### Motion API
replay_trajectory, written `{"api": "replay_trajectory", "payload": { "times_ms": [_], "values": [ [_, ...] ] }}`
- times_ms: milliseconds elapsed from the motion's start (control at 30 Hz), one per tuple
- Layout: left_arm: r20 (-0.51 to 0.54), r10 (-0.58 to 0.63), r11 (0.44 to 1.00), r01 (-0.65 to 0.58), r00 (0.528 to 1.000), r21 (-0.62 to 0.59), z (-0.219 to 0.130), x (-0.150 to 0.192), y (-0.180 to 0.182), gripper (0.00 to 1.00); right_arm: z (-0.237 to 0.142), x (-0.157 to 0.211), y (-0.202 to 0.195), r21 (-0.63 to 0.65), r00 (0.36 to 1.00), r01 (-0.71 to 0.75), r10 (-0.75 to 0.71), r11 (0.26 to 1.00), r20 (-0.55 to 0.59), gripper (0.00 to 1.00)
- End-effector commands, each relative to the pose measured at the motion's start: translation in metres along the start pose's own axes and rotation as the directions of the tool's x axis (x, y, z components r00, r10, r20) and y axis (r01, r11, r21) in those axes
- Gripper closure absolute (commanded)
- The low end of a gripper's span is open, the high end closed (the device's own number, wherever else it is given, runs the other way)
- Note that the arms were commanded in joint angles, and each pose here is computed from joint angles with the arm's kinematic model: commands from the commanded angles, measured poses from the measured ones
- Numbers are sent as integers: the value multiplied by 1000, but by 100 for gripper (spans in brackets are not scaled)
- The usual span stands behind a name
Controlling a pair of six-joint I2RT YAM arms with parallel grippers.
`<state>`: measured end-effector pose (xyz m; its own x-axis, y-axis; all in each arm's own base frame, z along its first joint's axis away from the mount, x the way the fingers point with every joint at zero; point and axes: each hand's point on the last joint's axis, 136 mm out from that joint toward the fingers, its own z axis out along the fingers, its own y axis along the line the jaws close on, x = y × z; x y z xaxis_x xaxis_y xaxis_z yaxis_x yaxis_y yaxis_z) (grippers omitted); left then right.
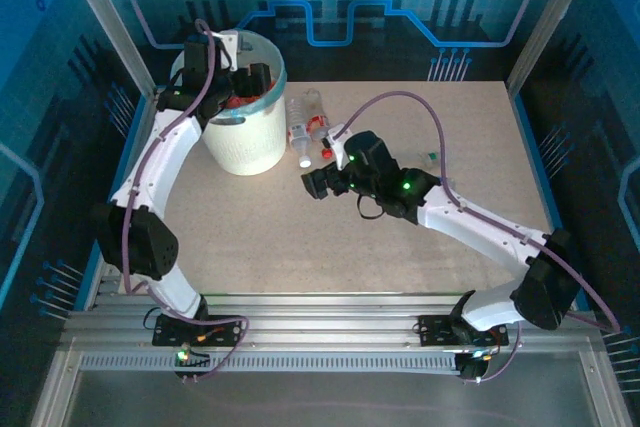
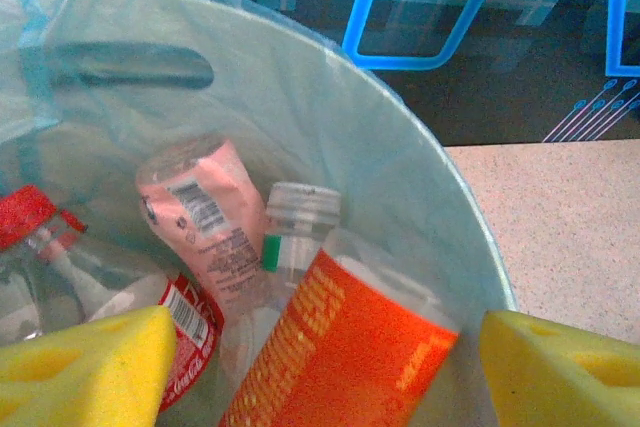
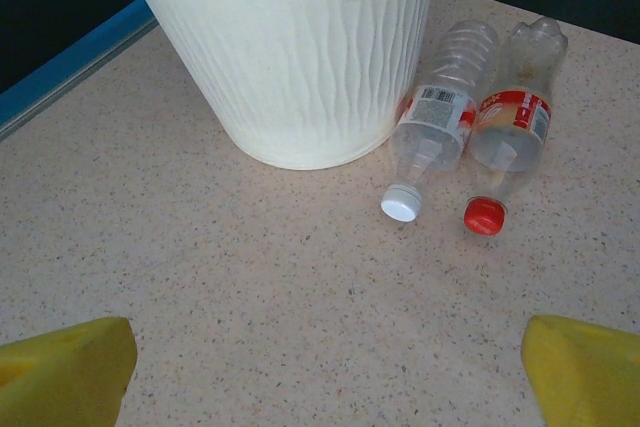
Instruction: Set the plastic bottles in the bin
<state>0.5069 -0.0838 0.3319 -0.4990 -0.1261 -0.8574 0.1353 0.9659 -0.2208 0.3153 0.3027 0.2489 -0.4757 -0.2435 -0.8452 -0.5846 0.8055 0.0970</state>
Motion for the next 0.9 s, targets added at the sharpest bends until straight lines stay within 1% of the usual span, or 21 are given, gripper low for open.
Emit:
{"api": "replay_trajectory", "payload": {
  "times_ms": [0, 100, 200, 400, 533, 633, 700, 800, 867],
  "values": [
    [17, -4, 1000, 4, 1000, 17, 4, -19, 4, 24, -2, -13, -1, 1, 1000, -11, 11, 1000, 14, 0],
    [8, -29, 999, 29, 1000, 27, 10, -31, 4, 28, 0, -15, -1, 10, 1000, -7, 6, 1000, 11, 0],
    [-28, -52, 997, 53, 998, 50, 18, -29, 1, 31, 0, -16, -7, 34, 1000, -8, 8, 999, 3, 0],
    [-184, -70, 997, 75, 980, 20, 38, 12, 11, 32, -3, -19, -26, 88, 999, -34, 34, 996, -9, 0],
    [-223, -61, 997, 70, 973, 33, 39, 21, 11, 32, -7, -21, -39, 114, 998, -59, 60, 992, -10, 0],
    [-219, -64, 997, 72, 974, 29, 35, 14, 14, 32, -11, -22, -47, 132, 997, -79, 81, 988, -10, 0],
    [-191, -67, 997, 75, 979, 35, 28, 2, 13, 32, -13, -21, -51, 141, 996, -84, 87, 986, -12, 0],
    [-125, -69, 996, 75, 990, 46, 12, -22, 8, 32, -12, -22, -58, 161, 994, -98, 103, 982, -23, 0],
    [-60, -71, 995, 75, 996, 66, -5, -42, 1, 29, -7, -20, -64, 178, 992, -108, 119, 978, -49, 0]
  ]
}}
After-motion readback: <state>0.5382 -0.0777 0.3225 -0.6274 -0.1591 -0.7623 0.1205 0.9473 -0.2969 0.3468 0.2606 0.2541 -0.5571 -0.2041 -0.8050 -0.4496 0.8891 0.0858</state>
